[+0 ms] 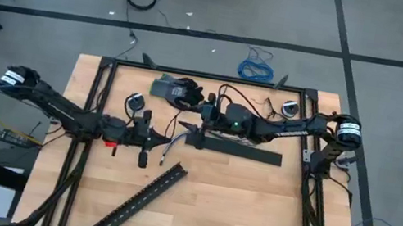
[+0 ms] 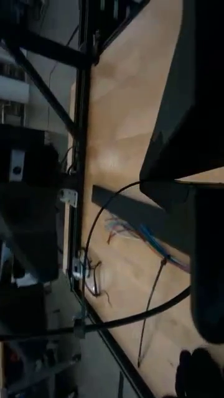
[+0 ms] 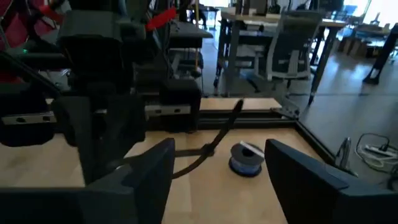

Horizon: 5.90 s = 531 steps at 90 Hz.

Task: Ziptie cables
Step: Wrap the cable wires with the black zip tie

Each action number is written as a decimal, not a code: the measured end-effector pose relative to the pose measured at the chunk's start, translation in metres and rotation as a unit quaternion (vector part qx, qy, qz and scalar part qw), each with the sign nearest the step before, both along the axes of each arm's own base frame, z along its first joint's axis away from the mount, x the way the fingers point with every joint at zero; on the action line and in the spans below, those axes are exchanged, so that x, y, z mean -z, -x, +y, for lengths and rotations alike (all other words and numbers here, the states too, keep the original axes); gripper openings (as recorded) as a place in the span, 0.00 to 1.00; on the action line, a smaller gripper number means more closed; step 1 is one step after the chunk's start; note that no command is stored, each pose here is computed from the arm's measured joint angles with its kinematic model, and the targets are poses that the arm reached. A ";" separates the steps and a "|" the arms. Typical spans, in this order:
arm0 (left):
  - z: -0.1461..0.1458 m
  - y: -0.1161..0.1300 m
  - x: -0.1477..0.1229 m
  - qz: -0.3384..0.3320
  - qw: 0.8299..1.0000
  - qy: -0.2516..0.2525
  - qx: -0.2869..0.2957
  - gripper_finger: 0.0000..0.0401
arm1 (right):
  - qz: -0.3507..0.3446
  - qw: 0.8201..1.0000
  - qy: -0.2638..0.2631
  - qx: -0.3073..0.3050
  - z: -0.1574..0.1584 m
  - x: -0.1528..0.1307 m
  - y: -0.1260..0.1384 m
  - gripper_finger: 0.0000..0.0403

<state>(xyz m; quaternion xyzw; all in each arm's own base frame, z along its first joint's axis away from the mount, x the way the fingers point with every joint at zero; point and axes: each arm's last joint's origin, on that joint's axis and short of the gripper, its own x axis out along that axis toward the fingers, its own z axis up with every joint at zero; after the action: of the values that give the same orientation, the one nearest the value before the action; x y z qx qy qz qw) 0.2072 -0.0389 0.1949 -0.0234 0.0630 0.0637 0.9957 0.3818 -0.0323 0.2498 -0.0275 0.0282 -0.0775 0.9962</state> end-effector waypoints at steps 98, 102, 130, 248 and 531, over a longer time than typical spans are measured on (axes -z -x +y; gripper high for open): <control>-0.001 0.000 -0.003 -0.017 1.000 0.004 0.011 0.00 | -0.016 0.999 0.013 -0.026 -0.009 0.000 -0.001 0.01; -0.001 0.000 -0.003 -0.017 1.000 0.004 0.011 0.00 | -0.018 0.999 0.013 -0.036 -0.009 -0.001 -0.001 0.00; -0.001 0.000 -0.003 -0.018 1.000 0.004 0.012 0.00 | -0.019 0.999 0.014 -0.049 -0.007 -0.001 -0.001 0.00; -0.001 0.000 -0.003 -0.016 1.000 0.002 0.007 0.00 | -0.038 0.997 -0.028 -0.059 -0.020 -0.004 0.000 0.54; 0.021 -0.067 -0.013 0.148 0.960 -0.188 -0.145 0.18 | 0.041 0.981 -0.155 0.113 -0.016 0.019 0.003 0.00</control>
<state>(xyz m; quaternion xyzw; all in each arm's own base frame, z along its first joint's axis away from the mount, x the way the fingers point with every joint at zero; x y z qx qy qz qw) 0.2745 -0.0175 0.2083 0.1654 0.1920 0.2204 0.9419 0.3789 -0.0479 0.2311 0.1273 0.0839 -0.1834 0.9711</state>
